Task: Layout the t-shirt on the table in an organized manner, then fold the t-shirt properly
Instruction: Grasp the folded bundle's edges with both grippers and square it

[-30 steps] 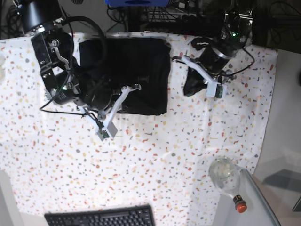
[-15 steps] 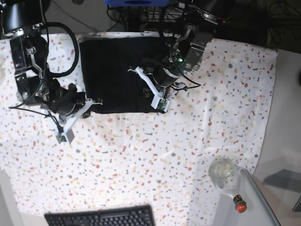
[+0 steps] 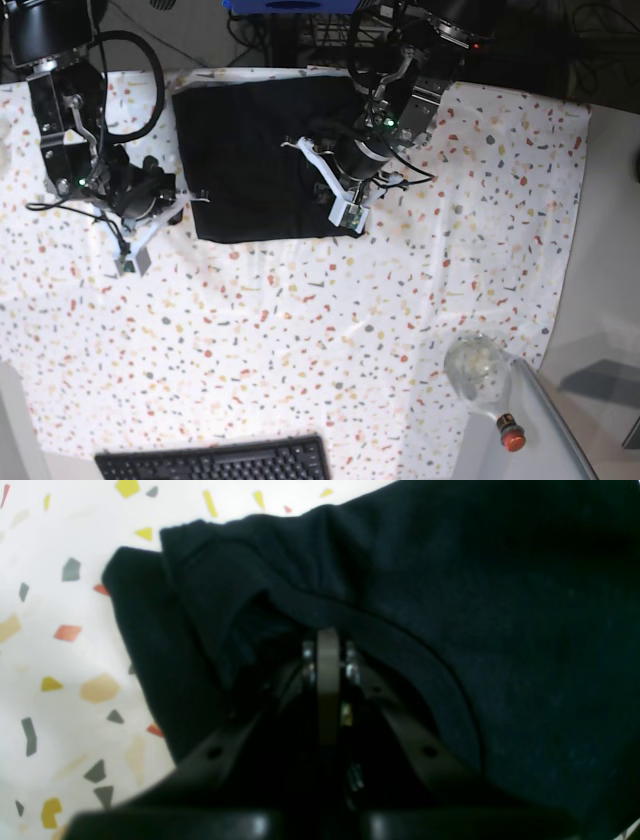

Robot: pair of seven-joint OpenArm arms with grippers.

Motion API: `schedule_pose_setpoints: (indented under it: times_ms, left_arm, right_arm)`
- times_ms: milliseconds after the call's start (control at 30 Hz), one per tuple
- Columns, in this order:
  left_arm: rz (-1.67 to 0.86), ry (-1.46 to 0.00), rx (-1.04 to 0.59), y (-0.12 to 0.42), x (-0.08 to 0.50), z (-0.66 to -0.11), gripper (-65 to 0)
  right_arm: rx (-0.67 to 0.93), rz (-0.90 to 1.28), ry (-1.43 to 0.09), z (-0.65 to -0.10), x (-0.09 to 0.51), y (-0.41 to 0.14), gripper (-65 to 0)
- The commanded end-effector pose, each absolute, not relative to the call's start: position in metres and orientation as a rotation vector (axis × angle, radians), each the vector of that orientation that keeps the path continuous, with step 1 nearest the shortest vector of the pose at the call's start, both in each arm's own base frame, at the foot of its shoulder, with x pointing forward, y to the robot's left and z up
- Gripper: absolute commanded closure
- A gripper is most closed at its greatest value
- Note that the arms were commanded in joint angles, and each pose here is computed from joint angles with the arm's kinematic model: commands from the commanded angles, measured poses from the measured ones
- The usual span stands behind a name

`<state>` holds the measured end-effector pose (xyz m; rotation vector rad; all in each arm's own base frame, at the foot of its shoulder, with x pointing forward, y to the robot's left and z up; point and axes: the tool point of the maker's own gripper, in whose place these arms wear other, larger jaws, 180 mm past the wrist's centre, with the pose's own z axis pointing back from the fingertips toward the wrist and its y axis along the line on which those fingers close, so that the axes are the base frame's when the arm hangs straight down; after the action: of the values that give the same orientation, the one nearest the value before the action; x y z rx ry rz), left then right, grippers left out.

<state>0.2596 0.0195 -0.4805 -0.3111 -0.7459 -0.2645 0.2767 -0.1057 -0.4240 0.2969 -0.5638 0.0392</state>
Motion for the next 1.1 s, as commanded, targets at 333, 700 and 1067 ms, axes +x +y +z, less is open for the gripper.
schedule_pose_setpoints:
  times_ms: [333, 700, 1067]
  left_arm:
    - [-0.264, -0.767, -0.305, 0.02, 0.265, -0.476, 0.0]
    - [-0.266, -0.855, -0.332, 0.016, 0.275, -0.443, 0.0]
    - [0.023, -0.848, -0.406, 0.084, 0.26, -0.407, 0.0]
  right_arm:
    - [0.333, 0.042, -0.466, -0.459, 0.275, -0.079, 0.0]
    - [0.382, 0.09, -0.578, -0.416, 0.274, -0.063, 0.0]
    - [0.355, 0.06, -0.648, -0.395, 0.276, -0.087, 0.0]
